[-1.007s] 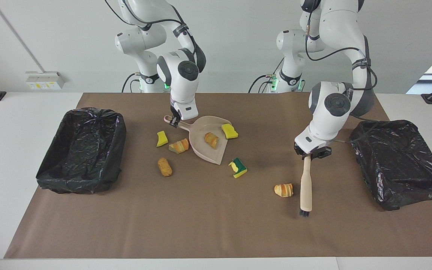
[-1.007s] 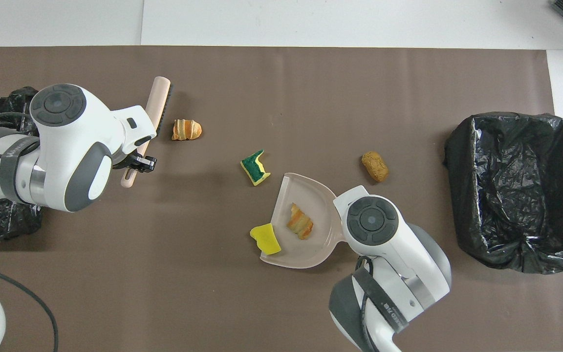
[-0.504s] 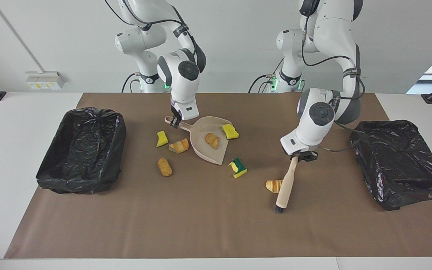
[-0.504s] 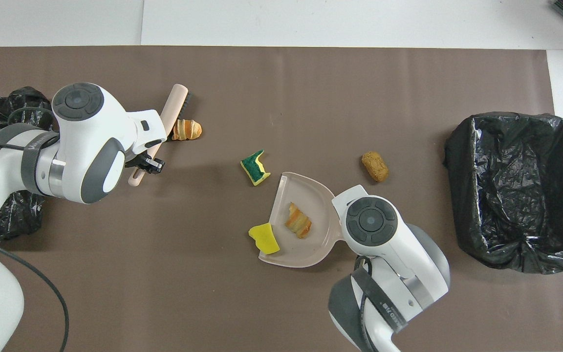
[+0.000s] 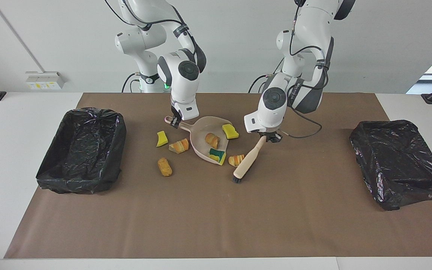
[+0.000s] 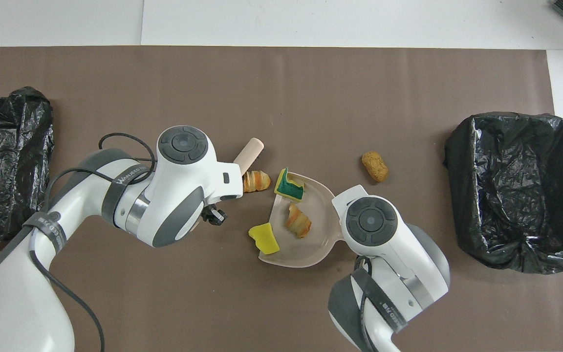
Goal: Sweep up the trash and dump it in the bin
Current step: 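Sweep the farther sponges into the dustpan with the left gripper's brush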
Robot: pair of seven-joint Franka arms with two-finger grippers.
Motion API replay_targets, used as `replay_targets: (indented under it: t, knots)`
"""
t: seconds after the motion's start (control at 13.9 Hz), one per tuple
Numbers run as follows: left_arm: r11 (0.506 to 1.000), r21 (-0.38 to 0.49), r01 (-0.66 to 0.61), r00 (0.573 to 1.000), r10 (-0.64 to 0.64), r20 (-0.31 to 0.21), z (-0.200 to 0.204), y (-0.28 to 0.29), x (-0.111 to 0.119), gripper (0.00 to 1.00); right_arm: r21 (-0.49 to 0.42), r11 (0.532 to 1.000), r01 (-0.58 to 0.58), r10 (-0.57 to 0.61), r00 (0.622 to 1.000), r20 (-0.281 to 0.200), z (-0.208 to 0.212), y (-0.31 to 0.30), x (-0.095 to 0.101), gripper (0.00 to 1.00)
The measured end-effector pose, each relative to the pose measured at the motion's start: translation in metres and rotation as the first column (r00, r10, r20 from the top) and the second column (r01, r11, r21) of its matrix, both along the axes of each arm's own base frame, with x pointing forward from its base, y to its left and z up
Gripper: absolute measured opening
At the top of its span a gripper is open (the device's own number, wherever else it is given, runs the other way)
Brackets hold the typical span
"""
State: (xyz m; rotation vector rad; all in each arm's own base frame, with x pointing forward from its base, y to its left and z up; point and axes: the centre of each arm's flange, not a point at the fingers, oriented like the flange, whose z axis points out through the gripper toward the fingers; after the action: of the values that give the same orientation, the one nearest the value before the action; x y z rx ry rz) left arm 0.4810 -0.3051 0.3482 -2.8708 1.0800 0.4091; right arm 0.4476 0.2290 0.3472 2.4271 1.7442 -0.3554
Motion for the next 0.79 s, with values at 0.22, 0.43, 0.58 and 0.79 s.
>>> replay_targets:
  t: [0.22, 0.43, 0.58, 0.79]
  knots:
    - [0.999, 0.043, -0.034, 0.999, 0.033, 0.014, 0.011, -0.05, -0.063, 0.28, 0.0, 1.0, 0.0, 0.0, 1.0, 0.0, 0.0, 0.0, 0.0, 0.32]
    - [0.993, 0.045, -0.107, 0.994, 0.106, 0.032, 0.022, -0.088, -0.105, 0.28, 0.0, 1.0, 0.0, 0.0, 1.0, 0.0, 0.0, 0.0, 0.0, 0.32]
    - [0.981, 0.02, -0.194, 0.981, 0.193, 0.01, 0.031, -0.091, -0.107, 0.28, 0.0, 1.0, 0.0, 0.0, 1.0, 0.0, 0.0, 0.0, 0.0, 0.32]
    - [0.942, 0.025, -0.336, 0.942, 0.336, 0.006, 0.046, -0.086, -0.107, 0.28, 0.0, 1.0, 0.0, 0.0, 1.0, 0.0, 0.0, 0.0, 0.0, 0.32]
